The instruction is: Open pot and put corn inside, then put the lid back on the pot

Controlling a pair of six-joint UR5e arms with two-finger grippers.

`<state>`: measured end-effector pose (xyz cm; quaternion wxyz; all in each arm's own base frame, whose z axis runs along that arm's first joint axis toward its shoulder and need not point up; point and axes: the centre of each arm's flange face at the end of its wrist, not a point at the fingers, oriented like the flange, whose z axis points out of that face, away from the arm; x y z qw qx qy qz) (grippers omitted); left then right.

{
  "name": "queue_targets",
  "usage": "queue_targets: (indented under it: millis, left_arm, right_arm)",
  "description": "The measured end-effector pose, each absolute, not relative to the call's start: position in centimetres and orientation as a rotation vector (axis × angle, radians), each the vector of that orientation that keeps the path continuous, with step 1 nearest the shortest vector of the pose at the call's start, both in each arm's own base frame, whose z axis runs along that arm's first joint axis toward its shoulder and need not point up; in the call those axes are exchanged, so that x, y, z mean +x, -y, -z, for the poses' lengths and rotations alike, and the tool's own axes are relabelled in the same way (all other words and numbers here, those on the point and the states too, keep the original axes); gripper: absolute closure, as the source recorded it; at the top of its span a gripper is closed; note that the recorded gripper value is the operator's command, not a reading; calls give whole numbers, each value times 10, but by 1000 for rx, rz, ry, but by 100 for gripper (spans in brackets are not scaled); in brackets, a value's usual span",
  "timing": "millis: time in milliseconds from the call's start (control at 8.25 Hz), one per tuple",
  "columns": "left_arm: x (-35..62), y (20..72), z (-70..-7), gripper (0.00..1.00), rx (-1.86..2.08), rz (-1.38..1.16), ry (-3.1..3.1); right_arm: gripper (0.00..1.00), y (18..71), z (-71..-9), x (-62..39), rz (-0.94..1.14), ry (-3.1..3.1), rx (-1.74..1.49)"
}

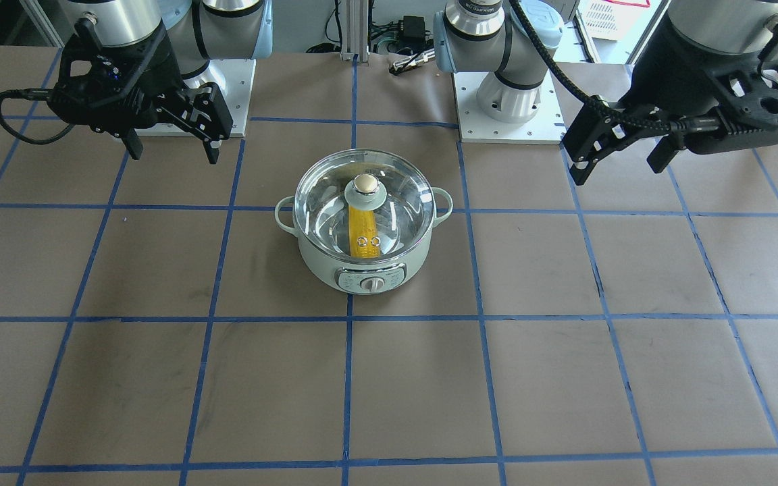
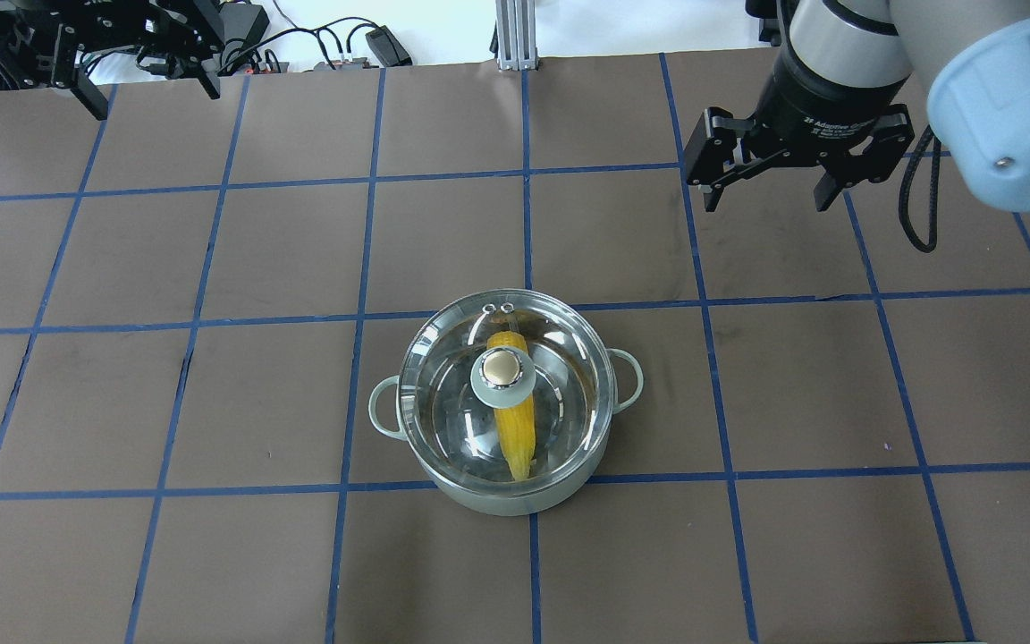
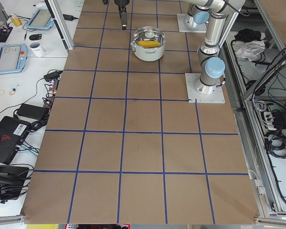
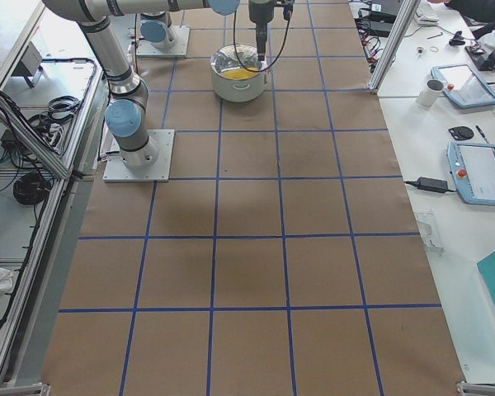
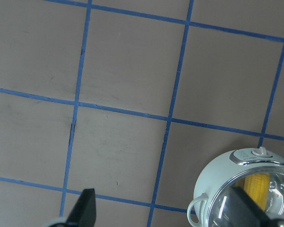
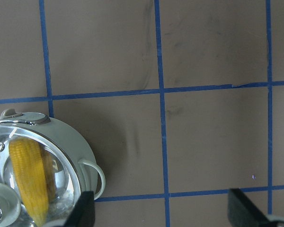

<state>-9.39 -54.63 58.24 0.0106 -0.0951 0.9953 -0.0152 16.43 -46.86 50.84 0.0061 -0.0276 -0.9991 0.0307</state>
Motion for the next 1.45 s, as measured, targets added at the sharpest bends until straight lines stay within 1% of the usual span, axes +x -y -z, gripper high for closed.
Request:
queue_targets:
  millis: [485,1455]
  left_arm:
    - [-94,546,-582,0,-296,47,-3106]
    - [-94,546,-580,0,-296,39,-3106]
  right_arm:
    - [0,459,-513,160,-55,3131,-73]
    - [0,458,-525,158,-77,3129,-85]
